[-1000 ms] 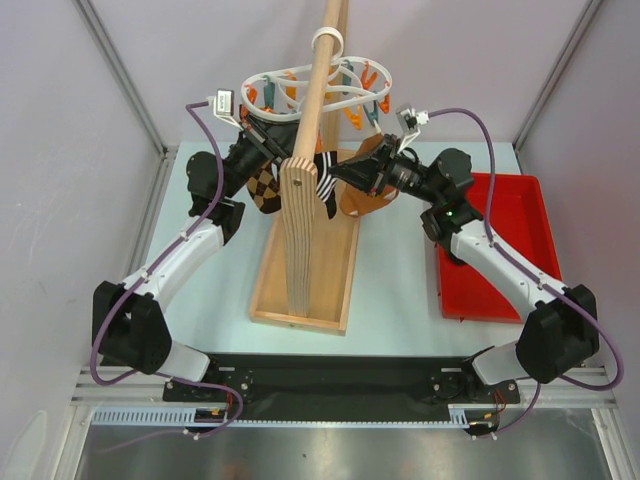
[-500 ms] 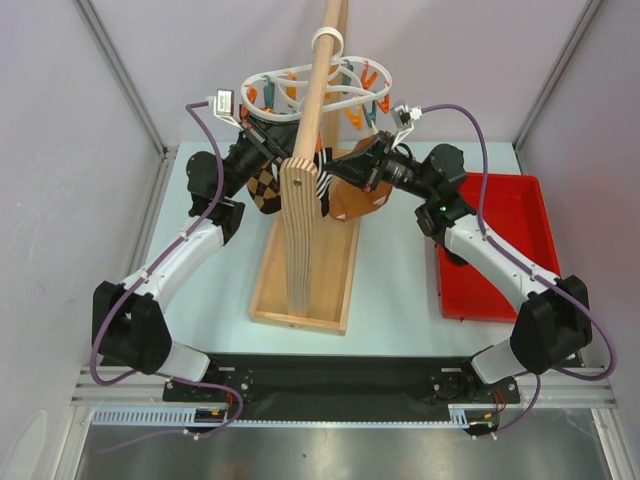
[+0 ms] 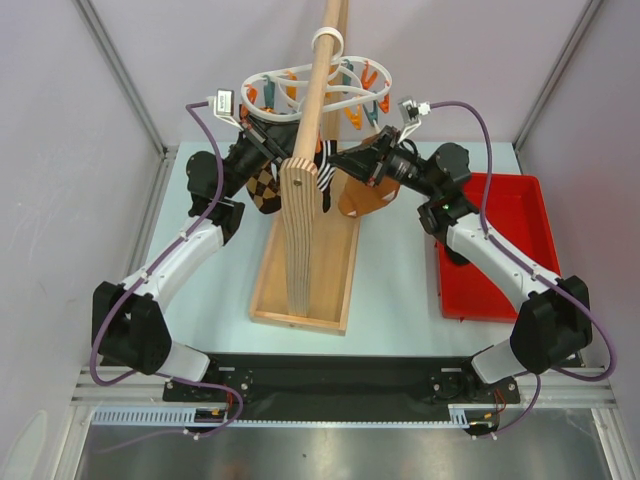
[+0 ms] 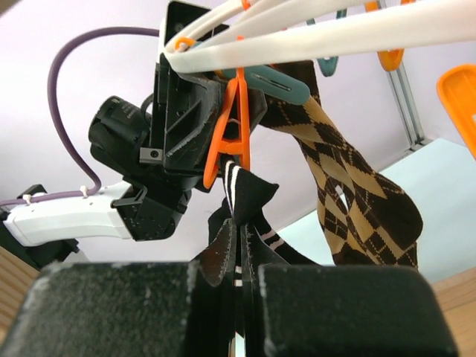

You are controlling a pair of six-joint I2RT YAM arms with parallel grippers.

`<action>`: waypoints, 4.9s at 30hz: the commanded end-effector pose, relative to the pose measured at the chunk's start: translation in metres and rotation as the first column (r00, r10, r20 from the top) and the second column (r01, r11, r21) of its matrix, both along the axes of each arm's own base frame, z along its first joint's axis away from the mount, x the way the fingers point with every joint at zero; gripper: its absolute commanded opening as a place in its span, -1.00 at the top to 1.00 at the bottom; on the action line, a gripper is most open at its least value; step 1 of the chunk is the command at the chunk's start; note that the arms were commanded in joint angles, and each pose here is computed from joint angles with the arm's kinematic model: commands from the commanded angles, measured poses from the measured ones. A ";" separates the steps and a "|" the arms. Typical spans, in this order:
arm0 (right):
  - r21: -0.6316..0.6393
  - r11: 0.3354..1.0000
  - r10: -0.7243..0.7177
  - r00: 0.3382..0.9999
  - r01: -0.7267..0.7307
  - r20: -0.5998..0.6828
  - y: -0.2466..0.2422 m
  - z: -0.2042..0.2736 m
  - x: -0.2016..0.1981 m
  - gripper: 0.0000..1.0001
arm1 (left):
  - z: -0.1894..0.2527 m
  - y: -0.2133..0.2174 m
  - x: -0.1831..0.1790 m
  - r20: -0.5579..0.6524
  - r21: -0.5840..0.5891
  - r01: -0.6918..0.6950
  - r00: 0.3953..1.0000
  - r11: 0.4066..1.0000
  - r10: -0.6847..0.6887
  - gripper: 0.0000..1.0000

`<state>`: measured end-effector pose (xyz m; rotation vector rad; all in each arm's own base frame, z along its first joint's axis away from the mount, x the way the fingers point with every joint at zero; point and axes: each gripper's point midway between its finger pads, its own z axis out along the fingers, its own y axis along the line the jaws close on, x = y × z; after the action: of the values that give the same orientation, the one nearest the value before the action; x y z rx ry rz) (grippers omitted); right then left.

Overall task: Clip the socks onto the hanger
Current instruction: Clamp the sock onto the hanger, then open the clamp at the hanger.

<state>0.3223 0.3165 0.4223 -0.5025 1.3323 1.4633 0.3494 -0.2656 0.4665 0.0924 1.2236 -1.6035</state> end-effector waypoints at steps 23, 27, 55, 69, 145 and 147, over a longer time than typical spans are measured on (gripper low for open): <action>0.099 0.995 0.008 0.997 -0.015 0.070 0.006 0.043 0.004 1.00 | -0.001 -0.002 -0.023 0.032 0.062 0.022 0.999 0.998 -0.024 -0.02; 0.055 0.998 -0.012 1.000 0.010 0.029 0.007 0.029 0.010 0.59 | -0.001 -0.002 -0.023 0.033 0.071 0.020 0.999 0.997 -0.023 0.00; -0.093 0.813 -0.384 0.649 0.574 0.657 -0.079 -0.019 0.048 -0.21 | -0.004 0.003 -0.023 0.014 0.117 -0.006 1.000 0.993 0.004 0.21; 0.019 0.846 -0.411 0.628 0.533 0.660 -0.067 0.002 0.080 -0.18 | 0.001 0.003 -0.030 0.032 0.110 0.008 0.999 0.994 -0.011 0.22; -0.132 0.685 -0.553 0.630 0.716 0.545 -0.020 0.039 0.035 1.00 | -0.006 0.046 -0.036 -0.126 0.182 -0.084 0.986 0.980 0.108 -0.03; -0.131 0.693 -0.546 0.634 0.709 0.547 -0.016 0.040 0.033 1.00 | -0.002 0.040 -0.035 -0.103 0.170 -0.076 0.990 0.982 0.094 -0.08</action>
<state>0.3686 0.3022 0.4285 -0.4964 1.2572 0.4452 0.3284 -0.2155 0.4226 -0.0583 1.5648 -1.3865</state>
